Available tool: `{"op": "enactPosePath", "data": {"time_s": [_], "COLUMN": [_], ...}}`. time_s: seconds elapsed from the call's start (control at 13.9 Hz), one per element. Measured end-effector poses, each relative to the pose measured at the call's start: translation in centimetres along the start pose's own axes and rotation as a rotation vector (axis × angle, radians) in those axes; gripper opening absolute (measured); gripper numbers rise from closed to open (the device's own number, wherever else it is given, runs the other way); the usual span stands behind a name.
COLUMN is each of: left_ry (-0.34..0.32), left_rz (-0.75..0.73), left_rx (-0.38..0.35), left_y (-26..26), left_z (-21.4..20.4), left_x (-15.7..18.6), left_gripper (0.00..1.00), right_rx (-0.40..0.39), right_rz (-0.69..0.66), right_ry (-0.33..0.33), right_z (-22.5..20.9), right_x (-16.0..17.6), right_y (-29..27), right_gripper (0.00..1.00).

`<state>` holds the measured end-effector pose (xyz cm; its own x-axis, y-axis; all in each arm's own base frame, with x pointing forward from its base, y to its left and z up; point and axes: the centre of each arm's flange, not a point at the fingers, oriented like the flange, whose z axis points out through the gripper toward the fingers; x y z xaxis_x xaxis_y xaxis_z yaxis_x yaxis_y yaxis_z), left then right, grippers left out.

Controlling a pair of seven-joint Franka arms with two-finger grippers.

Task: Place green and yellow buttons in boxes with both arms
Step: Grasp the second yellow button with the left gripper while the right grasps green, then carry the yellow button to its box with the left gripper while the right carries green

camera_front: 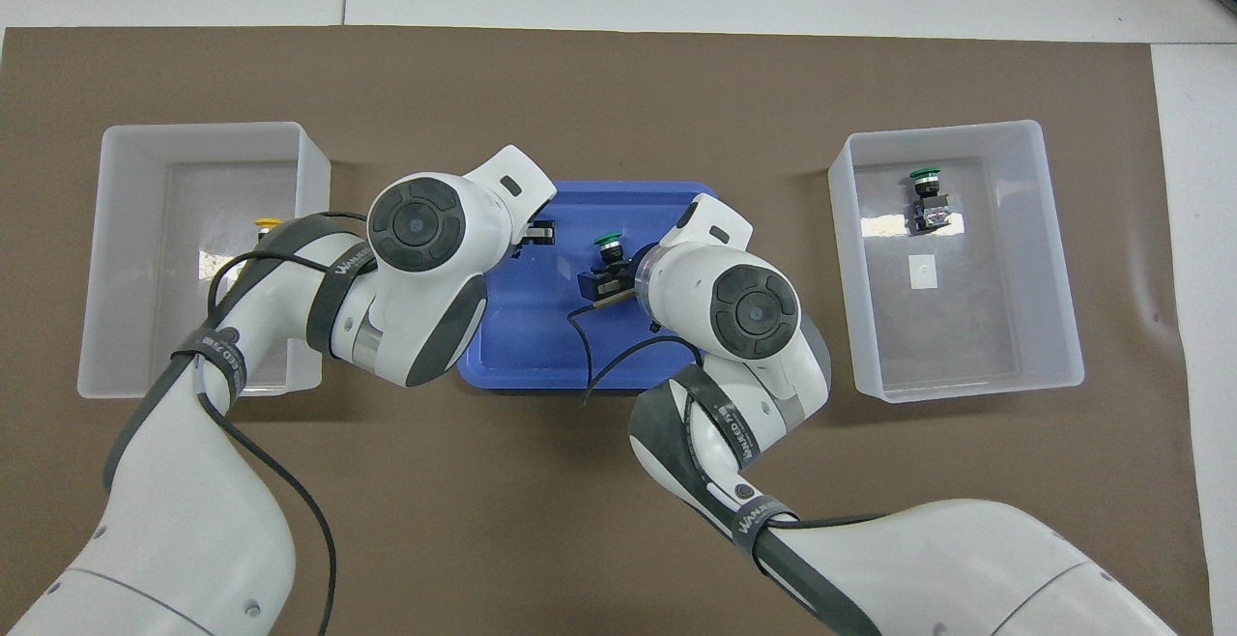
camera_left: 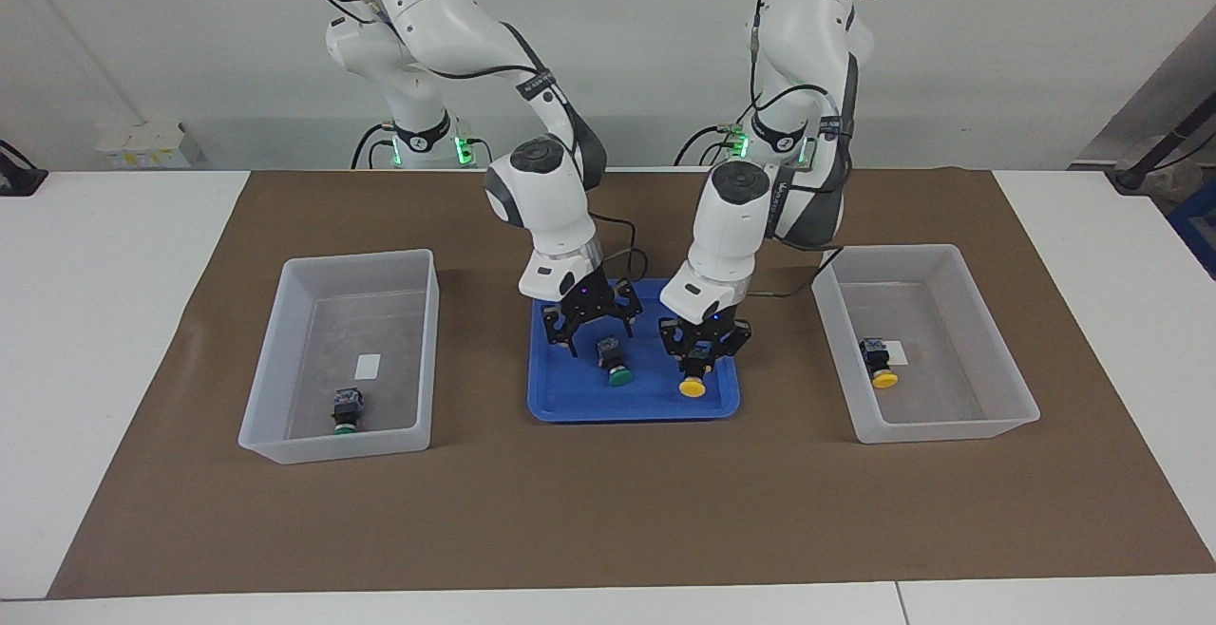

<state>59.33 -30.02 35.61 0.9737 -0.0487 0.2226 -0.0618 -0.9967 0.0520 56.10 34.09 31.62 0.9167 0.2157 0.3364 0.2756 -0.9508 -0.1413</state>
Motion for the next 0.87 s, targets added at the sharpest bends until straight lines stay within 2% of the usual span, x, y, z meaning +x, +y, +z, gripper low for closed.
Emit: {"op": "enactPosePath", "data": {"time_s": [0.29,0.65,0.87], "left_ry": [-0.008,-0.074,-0.101], "left_rz": [-0.098,-0.119,-0.073], "left_rx": [0.012,0.06,0.073], "left_y": [-4.8,-15.1,-21.9], "left_z": [-3.6,-6.7,-8.0], "left_x": [4.4,7.9,8.7], "left_gripper": [0.42,0.42,0.42], "right_rx": [-0.026,-0.043,-0.059], "right_rz": [-0.051,-0.068,-0.038], "right_ry": [0.0,0.003,0.033], "right_z": [1.9,2.2,0.8], "right_x": [-0.7,-0.8,0.6], "right_y": [0.0,0.0,2.1], "right_gripper": [1.0,0.42,0.41]}}
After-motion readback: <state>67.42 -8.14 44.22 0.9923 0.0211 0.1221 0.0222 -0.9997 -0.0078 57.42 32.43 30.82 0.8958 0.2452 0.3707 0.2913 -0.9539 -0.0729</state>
